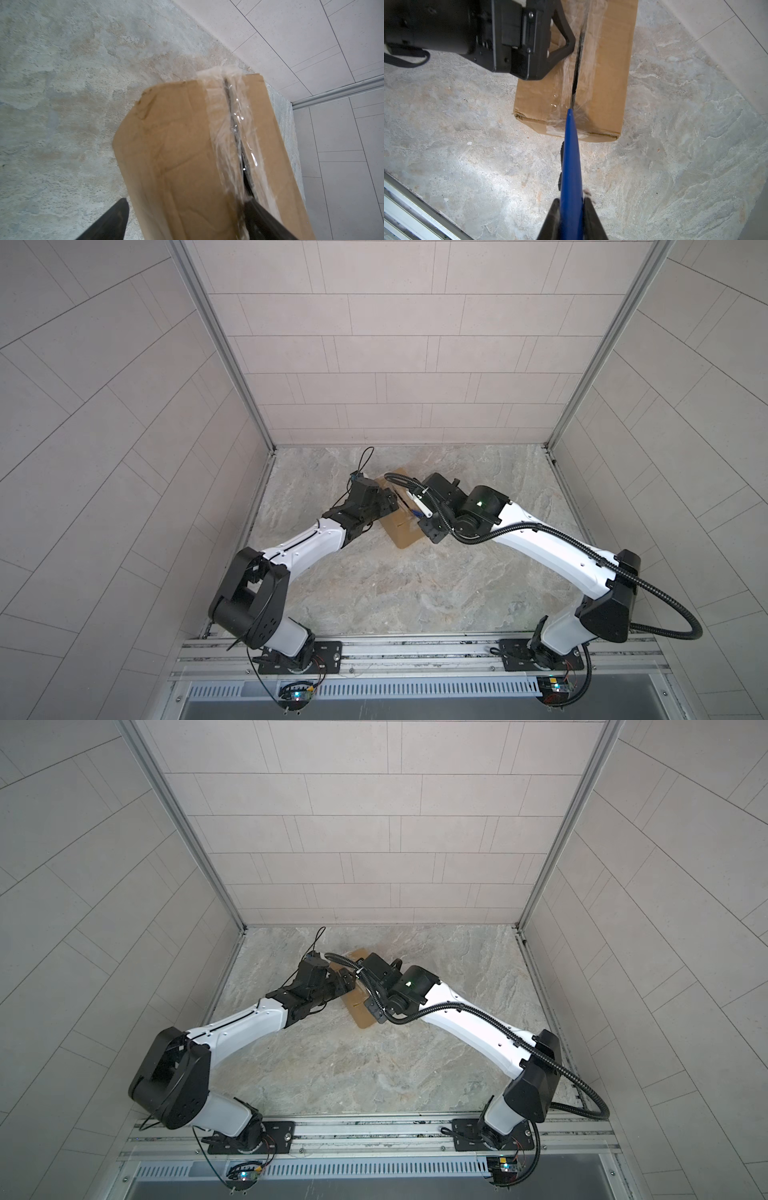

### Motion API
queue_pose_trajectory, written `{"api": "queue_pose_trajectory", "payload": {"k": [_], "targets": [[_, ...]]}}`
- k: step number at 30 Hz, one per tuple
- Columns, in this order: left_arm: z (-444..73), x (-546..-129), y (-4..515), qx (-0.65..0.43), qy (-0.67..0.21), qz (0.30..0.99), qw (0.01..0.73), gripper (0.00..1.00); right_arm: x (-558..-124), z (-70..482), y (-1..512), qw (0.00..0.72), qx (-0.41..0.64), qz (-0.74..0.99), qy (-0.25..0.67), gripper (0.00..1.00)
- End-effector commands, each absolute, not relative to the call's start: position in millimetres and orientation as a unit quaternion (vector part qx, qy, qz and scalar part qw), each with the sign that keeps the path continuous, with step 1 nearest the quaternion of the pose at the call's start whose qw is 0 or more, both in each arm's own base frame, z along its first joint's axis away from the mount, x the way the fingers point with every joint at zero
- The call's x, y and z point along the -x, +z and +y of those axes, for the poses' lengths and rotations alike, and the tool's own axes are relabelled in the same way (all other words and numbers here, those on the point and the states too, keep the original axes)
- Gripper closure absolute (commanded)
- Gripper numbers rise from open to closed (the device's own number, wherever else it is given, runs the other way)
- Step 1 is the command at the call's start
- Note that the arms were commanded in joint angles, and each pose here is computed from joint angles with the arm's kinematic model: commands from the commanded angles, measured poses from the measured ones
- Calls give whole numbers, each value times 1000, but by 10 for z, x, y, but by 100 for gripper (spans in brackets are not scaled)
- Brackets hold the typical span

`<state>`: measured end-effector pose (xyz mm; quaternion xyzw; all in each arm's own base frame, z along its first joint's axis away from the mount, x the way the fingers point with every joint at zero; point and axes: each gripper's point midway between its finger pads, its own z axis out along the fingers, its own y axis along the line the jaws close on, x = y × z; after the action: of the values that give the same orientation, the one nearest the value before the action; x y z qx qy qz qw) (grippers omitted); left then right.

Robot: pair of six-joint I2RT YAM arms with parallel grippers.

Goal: Unpack the express box

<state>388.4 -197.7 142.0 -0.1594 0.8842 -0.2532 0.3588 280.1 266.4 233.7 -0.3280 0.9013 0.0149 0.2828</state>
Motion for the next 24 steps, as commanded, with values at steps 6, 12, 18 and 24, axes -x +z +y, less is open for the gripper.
{"api": "queue_pose_trajectory", "payload": {"k": [6, 12, 18, 24], "targets": [[-1791, -3853, 1172, 183, -210, 898, 340, 11, -2526, 2390, 2375, 241, 343, 908, -5, 100], [-1776, -3845, 1149, 187, -207, 899, 338, 11, -2392, 2205, 2417, 244, 338, 909, -13, 100], [-1775, -3851, 1169, 189, -209, 897, 341, 11, -2322, 2191, 2476, 250, 334, 909, -3, 100], [-1786, -3854, 1192, 188, -213, 896, 342, 11, -2372, 2357, 2440, 257, 333, 907, 19, 100]]}}
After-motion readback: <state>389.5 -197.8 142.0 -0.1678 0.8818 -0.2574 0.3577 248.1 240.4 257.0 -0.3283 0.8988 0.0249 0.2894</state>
